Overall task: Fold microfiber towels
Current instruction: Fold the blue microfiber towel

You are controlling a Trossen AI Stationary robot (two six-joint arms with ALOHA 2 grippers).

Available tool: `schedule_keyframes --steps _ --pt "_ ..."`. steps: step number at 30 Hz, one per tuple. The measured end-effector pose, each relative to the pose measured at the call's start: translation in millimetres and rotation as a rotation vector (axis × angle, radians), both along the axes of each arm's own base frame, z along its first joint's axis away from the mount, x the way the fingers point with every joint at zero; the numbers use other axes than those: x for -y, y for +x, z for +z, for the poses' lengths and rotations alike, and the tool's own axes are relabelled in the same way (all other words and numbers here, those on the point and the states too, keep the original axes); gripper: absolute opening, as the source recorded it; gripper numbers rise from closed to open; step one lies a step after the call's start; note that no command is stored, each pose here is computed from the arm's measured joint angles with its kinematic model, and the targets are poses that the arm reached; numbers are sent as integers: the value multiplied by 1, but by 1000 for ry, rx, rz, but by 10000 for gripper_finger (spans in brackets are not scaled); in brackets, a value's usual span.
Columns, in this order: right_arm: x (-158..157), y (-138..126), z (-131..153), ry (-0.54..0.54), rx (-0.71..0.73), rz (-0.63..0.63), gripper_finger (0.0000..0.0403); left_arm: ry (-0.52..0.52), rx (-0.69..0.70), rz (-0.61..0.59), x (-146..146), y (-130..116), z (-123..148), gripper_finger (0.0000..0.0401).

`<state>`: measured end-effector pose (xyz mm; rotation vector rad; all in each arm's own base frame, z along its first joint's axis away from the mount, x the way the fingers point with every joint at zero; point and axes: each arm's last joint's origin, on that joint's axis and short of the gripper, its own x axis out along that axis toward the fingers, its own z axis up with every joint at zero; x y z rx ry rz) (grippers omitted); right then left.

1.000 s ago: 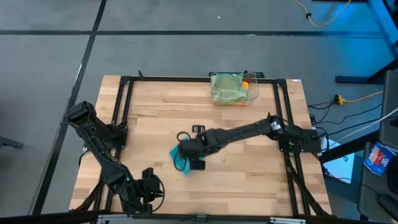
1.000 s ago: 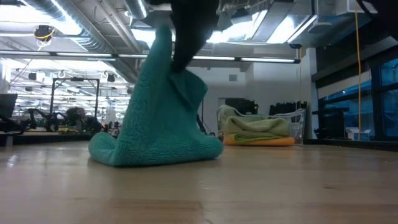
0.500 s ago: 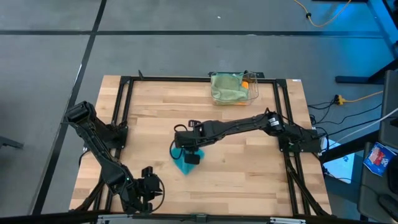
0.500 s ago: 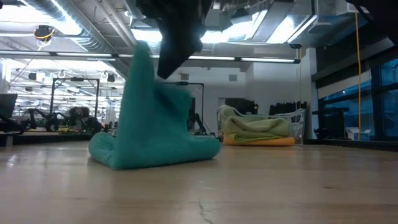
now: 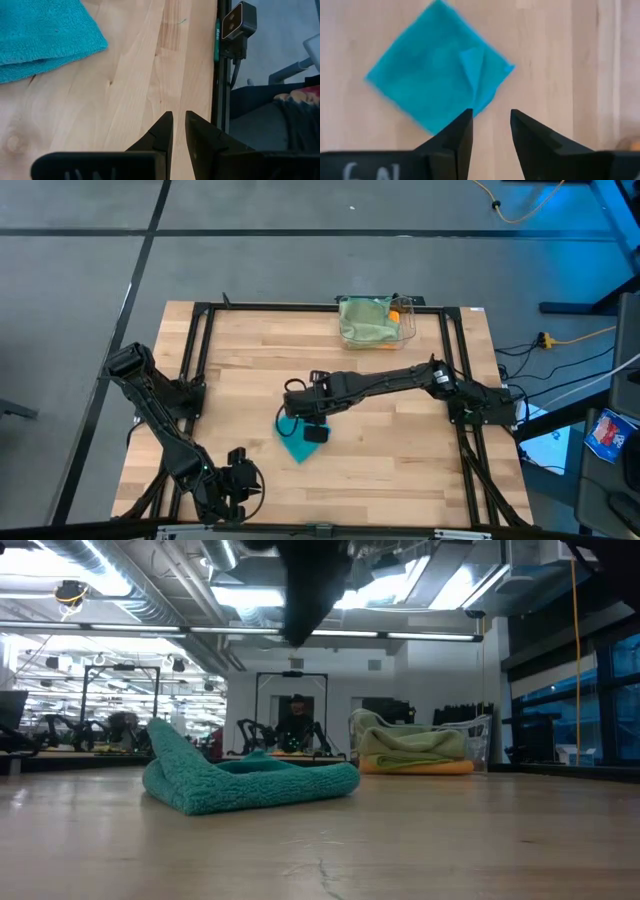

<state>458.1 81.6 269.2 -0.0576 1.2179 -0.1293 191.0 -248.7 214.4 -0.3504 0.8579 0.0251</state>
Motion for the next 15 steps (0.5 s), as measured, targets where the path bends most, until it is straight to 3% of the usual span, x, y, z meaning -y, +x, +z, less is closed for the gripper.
schedule_keyframes --steps 4,8,11,15 --pt "-20 -15 12 -18 -75 56 134 10 14 11 0 0 0 43" --pt "-33 -40 13 -93 -289 189 135 20 31 25 -1 1 1 43" --pt "-37 -44 12 -117 -296 255 135 23 35 28 -1 1 1 43" --pt "-34 -51 19 -130 -289 228 135 52 75 60 -2 2 1 43"
